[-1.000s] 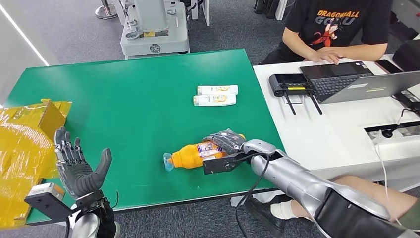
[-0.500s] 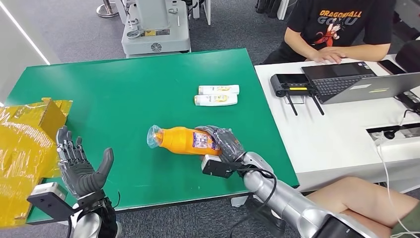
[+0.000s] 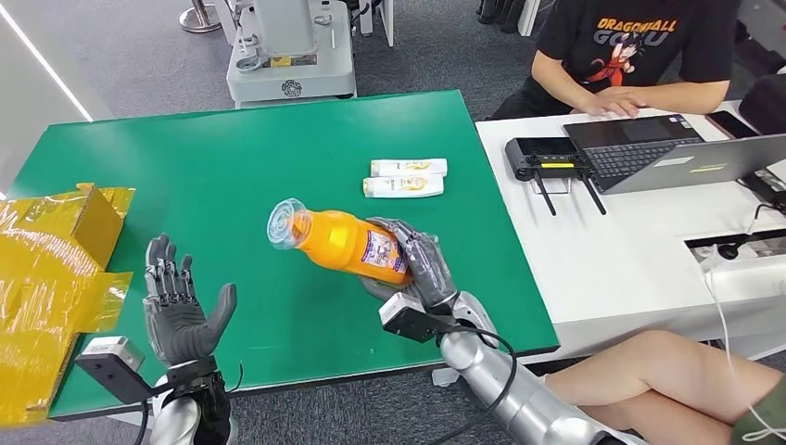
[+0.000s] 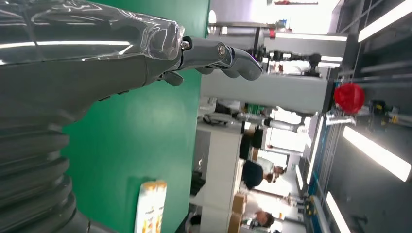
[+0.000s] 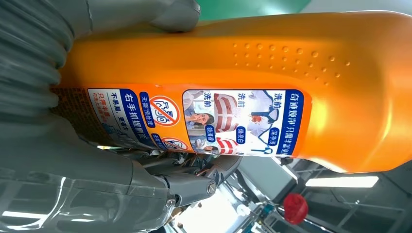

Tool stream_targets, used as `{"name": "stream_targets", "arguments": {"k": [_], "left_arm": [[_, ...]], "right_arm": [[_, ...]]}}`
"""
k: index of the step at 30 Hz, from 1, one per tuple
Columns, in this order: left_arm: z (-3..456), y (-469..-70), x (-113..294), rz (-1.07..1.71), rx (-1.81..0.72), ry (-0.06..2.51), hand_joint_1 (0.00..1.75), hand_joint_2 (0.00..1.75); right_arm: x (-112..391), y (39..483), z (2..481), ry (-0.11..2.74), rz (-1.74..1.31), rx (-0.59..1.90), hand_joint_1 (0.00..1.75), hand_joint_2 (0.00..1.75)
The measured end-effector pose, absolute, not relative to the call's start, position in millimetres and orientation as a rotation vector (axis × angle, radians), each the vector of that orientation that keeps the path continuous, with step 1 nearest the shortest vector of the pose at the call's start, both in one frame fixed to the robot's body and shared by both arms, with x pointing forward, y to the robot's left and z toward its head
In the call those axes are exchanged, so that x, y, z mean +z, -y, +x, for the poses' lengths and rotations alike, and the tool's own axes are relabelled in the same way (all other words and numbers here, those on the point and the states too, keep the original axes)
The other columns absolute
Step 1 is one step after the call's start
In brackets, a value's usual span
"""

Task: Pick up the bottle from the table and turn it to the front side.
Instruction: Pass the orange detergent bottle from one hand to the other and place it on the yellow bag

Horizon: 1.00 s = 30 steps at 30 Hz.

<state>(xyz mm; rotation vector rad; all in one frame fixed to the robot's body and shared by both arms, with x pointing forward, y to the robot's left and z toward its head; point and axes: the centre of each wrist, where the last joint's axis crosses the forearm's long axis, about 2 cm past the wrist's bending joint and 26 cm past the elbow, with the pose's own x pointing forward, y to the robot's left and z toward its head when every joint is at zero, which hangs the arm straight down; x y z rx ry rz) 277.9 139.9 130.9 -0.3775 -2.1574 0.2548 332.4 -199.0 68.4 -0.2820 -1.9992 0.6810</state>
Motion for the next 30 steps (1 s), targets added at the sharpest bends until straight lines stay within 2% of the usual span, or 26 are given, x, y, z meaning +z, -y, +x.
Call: {"name": "stream_targets", "arguments": {"k": [10, 20, 30], "left_arm": [[289, -118, 137, -0.486, 0.093, 2.157, 0.00, 1.75], [303, -110, 165, -0.537, -0.009, 2.224, 0.00, 1.75], [320, -98, 201, -0.595, -0.059, 2.280, 0.00, 1.75]], "right_arm": [[84, 176, 356, 2.000, -0.245, 0.711, 1.75, 1.75], [71, 184, 358, 1.875, -0.212, 0.797, 1.75, 1.75], [70, 173, 360, 1.819, -0.157, 0.830, 1.75, 1.75]]}}
